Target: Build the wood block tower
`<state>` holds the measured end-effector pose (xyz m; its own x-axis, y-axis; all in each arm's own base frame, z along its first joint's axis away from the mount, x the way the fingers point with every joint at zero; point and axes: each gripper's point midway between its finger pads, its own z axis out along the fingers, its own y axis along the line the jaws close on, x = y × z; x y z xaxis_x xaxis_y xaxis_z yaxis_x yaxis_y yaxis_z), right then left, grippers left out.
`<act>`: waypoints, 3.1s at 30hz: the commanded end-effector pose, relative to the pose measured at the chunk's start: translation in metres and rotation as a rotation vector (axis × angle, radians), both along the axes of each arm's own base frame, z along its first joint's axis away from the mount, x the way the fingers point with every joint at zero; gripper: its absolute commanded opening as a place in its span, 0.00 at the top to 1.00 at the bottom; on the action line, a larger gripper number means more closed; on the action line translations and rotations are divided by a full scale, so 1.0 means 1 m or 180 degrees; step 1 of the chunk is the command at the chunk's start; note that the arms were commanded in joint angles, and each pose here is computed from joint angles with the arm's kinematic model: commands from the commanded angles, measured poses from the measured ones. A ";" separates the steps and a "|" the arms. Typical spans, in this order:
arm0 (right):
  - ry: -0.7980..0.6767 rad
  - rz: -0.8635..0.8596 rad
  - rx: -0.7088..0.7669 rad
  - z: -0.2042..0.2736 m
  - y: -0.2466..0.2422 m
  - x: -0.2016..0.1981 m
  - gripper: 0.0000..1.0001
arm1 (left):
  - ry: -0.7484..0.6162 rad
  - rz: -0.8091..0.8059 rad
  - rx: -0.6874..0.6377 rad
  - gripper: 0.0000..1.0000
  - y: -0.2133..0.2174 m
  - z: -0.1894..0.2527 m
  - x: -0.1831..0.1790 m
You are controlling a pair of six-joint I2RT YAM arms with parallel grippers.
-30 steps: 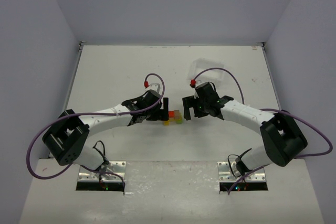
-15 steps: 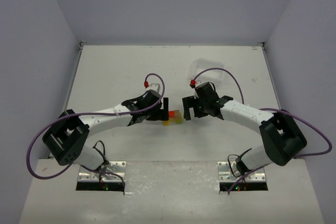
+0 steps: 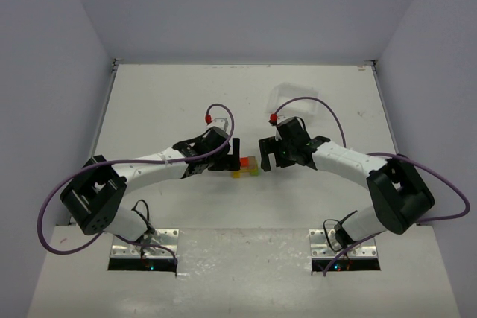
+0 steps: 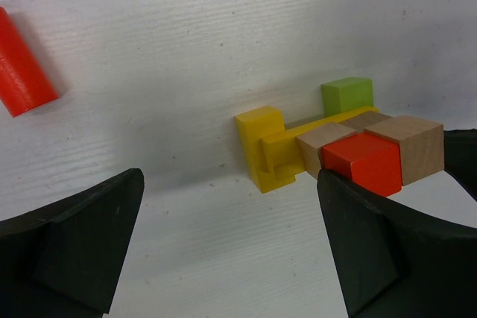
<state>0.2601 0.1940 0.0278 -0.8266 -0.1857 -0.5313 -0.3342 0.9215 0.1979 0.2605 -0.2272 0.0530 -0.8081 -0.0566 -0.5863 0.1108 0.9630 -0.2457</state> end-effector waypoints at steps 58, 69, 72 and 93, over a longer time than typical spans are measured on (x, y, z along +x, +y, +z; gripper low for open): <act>-0.0173 0.0176 0.0372 0.014 0.032 0.024 0.01 | -0.0343 0.0515 0.0167 0.00 0.038 0.040 -0.001; -0.0168 0.0178 0.0391 0.015 0.033 0.022 0.01 | -0.0343 0.0502 0.0174 0.00 0.038 0.040 -0.001; -0.0170 0.0169 0.0403 0.016 0.033 0.022 0.01 | -0.0347 0.0502 0.0170 0.00 0.038 0.041 -0.001; -0.0153 0.0149 0.0432 0.018 0.033 0.020 0.01 | -0.0367 0.0515 0.0183 0.00 0.040 0.041 0.000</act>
<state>0.2650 0.2170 0.0249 -0.8253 -0.1838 -0.5340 -0.3775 0.8828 0.2795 0.2569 -0.1853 0.0810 -0.7506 -0.1201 -0.6497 -0.0208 0.9872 -0.1584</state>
